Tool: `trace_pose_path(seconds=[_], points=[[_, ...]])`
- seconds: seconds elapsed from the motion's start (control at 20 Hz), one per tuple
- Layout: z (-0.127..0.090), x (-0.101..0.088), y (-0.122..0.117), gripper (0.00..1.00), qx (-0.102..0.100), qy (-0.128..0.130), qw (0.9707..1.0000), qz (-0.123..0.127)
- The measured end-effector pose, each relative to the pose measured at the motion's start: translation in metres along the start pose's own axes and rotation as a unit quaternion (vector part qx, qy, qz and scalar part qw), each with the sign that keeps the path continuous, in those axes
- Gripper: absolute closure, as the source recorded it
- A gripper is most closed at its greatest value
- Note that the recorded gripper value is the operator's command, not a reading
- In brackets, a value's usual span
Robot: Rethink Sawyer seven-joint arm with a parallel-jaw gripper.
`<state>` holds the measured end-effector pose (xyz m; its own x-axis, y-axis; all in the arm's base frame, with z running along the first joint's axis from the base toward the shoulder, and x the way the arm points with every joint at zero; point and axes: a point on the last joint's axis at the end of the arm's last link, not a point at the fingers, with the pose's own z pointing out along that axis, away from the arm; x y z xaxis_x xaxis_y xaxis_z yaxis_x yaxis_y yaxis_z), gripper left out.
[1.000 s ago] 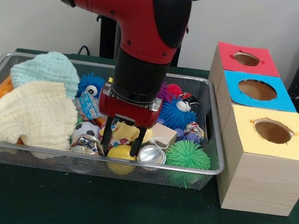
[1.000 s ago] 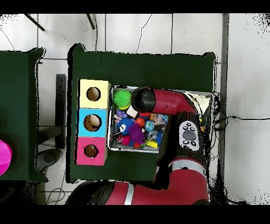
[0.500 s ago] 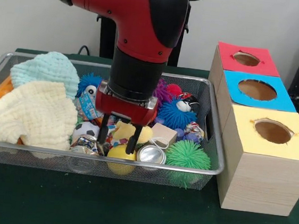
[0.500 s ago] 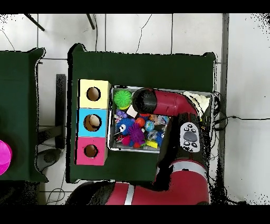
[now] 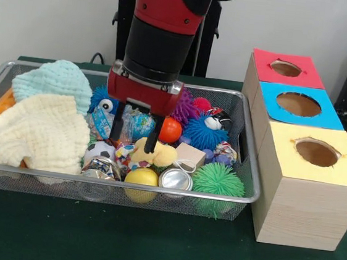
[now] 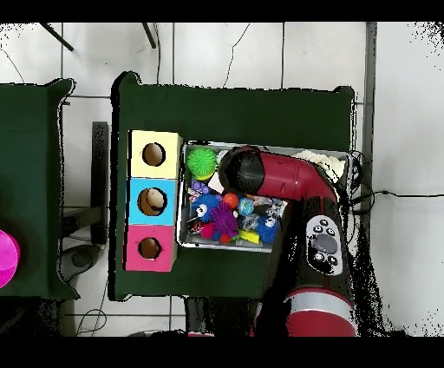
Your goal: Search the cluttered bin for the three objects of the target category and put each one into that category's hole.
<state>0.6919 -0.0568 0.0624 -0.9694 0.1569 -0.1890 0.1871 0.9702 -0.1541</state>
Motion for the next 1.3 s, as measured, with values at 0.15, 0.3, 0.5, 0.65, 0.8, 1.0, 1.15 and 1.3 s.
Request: trace_pose_path(seconds=[0.15,0.3,0.5,0.65,0.8,1.0,1.15,1.3], points=[[-0.010,-0.004,-0.005,0.00,0.001,-0.006,1.0000,0.004],[-0.016,-0.007,-0.008,0.00,0.001,-0.011,0.9999,0.006],[-0.020,-0.004,-0.013,0.00,0.001,-0.009,0.9999,0.010],[-0.016,0.007,-0.016,0.00,0.001,-0.001,0.9999,0.013],[-0.011,0.020,-0.020,0.00,0.000,0.007,0.9998,0.017],[-0.005,0.036,-0.023,0.00,-0.001,0.018,0.9996,0.020],[-0.002,0.047,-0.021,0.00,-0.003,0.026,0.9995,0.019],[0.000,0.056,-0.020,0.00,-0.003,0.033,0.9993,0.019]])
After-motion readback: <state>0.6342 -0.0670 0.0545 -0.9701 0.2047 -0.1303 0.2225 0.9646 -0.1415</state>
